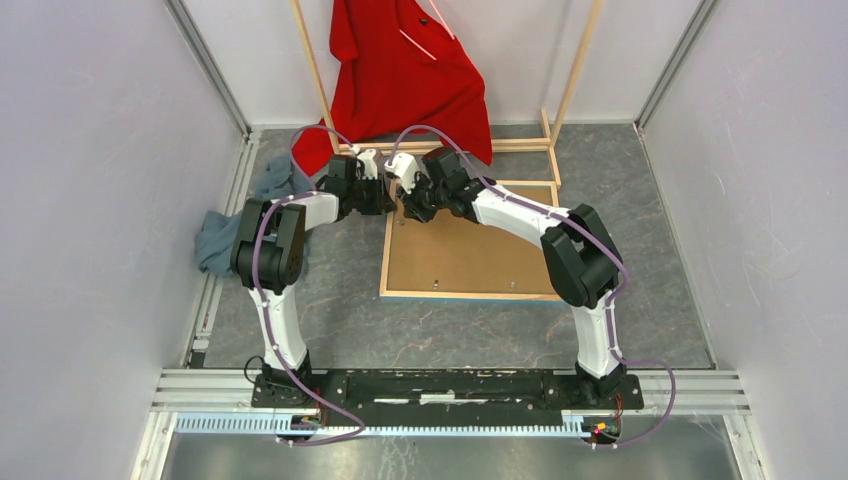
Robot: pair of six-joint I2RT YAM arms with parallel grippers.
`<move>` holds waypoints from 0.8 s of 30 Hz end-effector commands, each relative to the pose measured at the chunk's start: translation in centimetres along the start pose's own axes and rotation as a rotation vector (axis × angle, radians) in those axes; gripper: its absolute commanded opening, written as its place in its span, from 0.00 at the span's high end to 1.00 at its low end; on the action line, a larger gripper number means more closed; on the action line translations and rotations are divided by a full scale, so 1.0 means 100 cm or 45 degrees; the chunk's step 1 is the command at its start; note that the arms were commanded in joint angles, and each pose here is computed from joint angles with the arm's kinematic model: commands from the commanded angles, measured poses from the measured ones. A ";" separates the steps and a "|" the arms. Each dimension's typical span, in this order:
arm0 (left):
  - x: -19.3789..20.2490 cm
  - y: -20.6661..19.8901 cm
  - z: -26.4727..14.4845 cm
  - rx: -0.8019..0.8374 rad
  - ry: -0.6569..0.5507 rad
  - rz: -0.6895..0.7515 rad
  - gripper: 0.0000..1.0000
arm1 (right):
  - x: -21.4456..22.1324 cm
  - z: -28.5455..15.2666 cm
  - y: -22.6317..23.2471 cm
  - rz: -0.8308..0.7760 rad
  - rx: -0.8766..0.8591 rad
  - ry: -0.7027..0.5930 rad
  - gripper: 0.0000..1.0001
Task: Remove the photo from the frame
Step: Release the photo frame item from the photo frame.
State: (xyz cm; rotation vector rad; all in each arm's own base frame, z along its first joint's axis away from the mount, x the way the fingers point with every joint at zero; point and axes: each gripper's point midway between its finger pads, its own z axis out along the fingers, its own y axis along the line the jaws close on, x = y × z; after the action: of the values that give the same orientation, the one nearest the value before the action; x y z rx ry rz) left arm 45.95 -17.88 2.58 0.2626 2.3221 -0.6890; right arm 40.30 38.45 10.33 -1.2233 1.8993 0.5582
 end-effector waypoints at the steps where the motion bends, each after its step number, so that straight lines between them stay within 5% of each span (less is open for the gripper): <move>1: 0.028 0.001 0.012 -0.006 0.101 -0.060 0.86 | -0.020 -0.018 -0.005 -0.050 0.035 -0.052 1.00; 17: 0.028 0.001 0.012 -0.005 0.102 -0.061 0.86 | -0.023 -0.026 -0.002 -0.061 0.021 -0.057 1.00; 24: 0.027 0.001 0.012 -0.006 0.098 -0.059 0.83 | -0.020 -0.079 -0.007 -0.128 0.131 -0.045 1.00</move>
State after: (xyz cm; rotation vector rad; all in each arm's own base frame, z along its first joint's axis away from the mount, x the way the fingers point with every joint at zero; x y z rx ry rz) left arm 45.95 -17.88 2.58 0.2626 2.3221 -0.6890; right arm 38.42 36.24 11.02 -1.2691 1.9069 0.5142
